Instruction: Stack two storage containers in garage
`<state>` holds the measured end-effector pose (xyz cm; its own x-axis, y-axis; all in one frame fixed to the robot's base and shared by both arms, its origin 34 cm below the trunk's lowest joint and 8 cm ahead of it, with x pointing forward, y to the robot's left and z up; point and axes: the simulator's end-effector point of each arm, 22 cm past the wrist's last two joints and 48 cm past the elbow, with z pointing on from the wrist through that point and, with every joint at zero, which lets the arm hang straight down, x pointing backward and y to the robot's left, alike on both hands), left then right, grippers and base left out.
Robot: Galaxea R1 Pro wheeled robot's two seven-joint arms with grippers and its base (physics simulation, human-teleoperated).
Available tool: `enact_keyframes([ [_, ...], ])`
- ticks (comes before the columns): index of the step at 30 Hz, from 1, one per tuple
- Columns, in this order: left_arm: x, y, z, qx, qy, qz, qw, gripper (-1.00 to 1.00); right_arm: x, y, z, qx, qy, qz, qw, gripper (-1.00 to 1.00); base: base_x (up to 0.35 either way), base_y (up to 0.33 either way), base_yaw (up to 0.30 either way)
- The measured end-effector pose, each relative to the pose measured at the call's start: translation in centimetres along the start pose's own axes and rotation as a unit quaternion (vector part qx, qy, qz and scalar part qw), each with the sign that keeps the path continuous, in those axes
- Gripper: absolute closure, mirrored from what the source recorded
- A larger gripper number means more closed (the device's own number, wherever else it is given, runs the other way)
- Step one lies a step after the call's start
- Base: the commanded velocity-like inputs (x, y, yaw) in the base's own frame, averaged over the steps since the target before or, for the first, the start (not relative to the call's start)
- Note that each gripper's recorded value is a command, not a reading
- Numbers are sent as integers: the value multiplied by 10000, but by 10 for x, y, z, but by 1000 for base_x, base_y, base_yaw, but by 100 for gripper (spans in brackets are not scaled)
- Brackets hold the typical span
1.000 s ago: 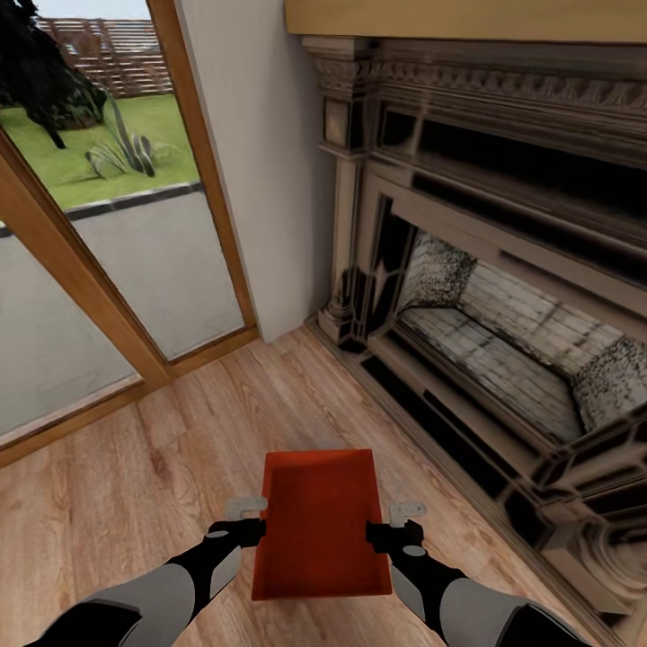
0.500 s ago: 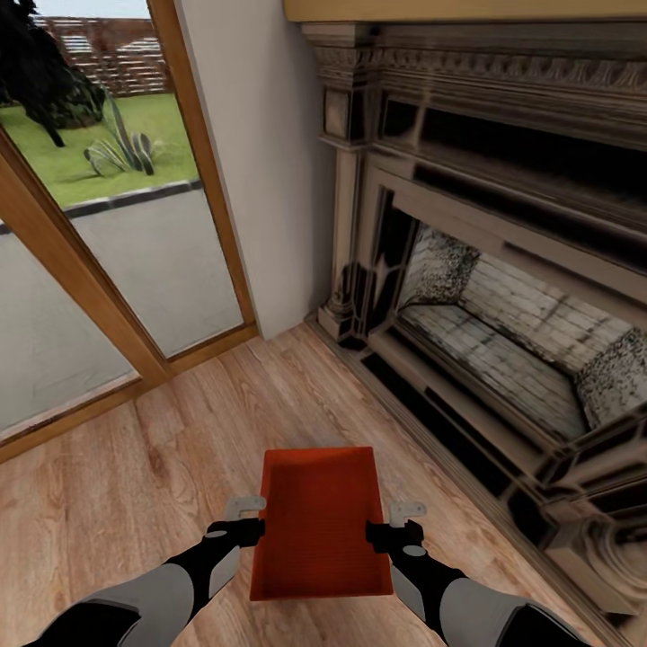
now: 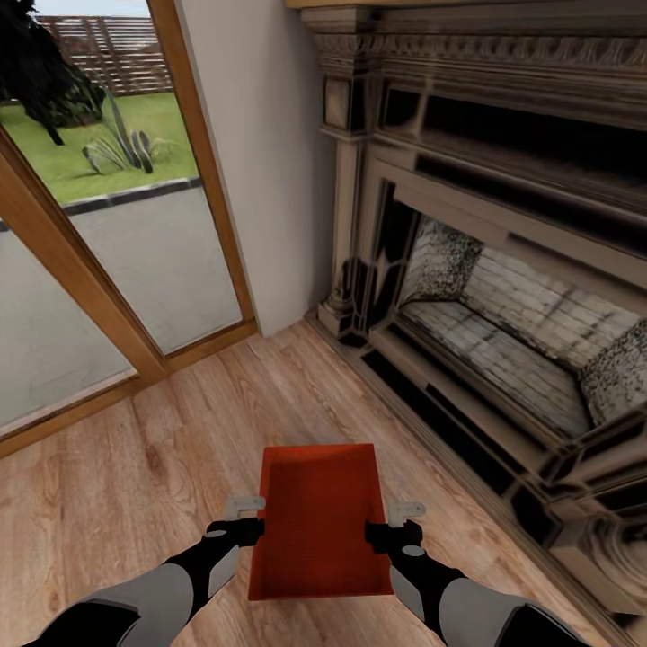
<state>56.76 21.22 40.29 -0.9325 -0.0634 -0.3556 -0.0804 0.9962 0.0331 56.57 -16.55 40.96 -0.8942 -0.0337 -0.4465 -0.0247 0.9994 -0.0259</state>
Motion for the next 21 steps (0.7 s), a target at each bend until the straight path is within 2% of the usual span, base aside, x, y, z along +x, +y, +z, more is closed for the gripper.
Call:
enact_keyframes([
  [21, 17, 0, 35, -3, -10, 10, 10000, -100, 21, -1, 33, 14, -5, -11, 10000, -100, 0, 0, 0],
])
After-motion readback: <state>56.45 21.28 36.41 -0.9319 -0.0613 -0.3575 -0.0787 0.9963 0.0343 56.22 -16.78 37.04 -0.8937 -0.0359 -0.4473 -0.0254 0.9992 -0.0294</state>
